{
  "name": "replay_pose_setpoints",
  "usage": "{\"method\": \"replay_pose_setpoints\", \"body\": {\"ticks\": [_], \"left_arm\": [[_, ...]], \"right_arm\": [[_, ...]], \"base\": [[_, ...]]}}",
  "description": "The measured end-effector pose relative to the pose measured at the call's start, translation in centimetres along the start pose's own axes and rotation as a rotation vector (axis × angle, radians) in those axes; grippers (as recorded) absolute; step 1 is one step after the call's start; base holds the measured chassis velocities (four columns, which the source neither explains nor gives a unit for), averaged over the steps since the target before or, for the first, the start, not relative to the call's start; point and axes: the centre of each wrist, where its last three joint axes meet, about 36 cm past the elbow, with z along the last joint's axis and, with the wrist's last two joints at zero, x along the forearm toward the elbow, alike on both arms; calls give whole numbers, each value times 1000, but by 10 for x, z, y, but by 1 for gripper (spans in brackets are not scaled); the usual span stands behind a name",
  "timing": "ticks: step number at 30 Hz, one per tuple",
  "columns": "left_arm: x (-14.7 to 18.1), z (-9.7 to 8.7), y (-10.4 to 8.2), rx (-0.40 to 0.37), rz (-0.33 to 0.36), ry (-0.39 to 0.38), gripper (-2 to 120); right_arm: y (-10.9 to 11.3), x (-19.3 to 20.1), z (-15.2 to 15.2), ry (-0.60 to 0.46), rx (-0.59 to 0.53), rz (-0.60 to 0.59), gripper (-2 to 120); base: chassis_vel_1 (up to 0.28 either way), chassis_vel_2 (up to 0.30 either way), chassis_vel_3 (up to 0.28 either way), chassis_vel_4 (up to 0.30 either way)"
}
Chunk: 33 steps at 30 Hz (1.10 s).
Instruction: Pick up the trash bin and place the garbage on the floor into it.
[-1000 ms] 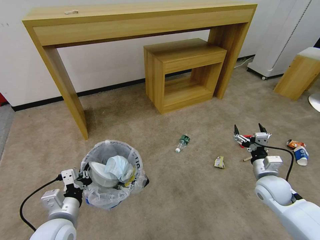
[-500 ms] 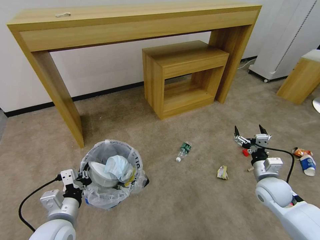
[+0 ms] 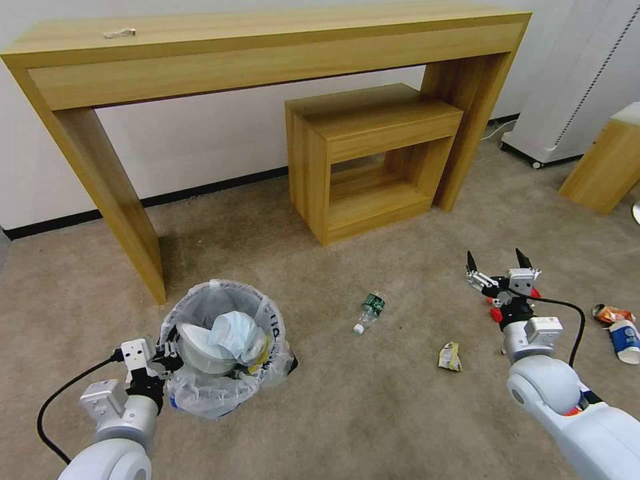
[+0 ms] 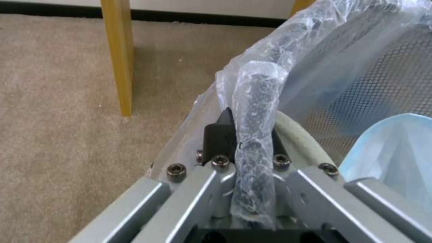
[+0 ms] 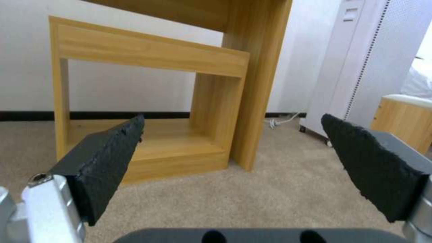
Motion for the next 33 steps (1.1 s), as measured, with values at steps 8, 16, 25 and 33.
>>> {"method": "replay_pose_setpoints", "body": {"ticks": [8,16,25,33], "left_arm": [[-2,1,1,1,-3,3,1],[-3,3,1,3,-6,3,1],[-5,3,1,8,-10,1,1],[-13,6,8,13,-30,11,1]], "right_arm": [[2,0,4,1,-8,-5,100],[3,-1,7,2,-10,-7,100],[2,0,10,3,-7,-12,100],[1,-1,11,3,-5,-17,100]], "base": [[0,0,0,0],[-73,-62,-64,-69],[-19,-21,-21,-18],[0,0,0,0]]}}
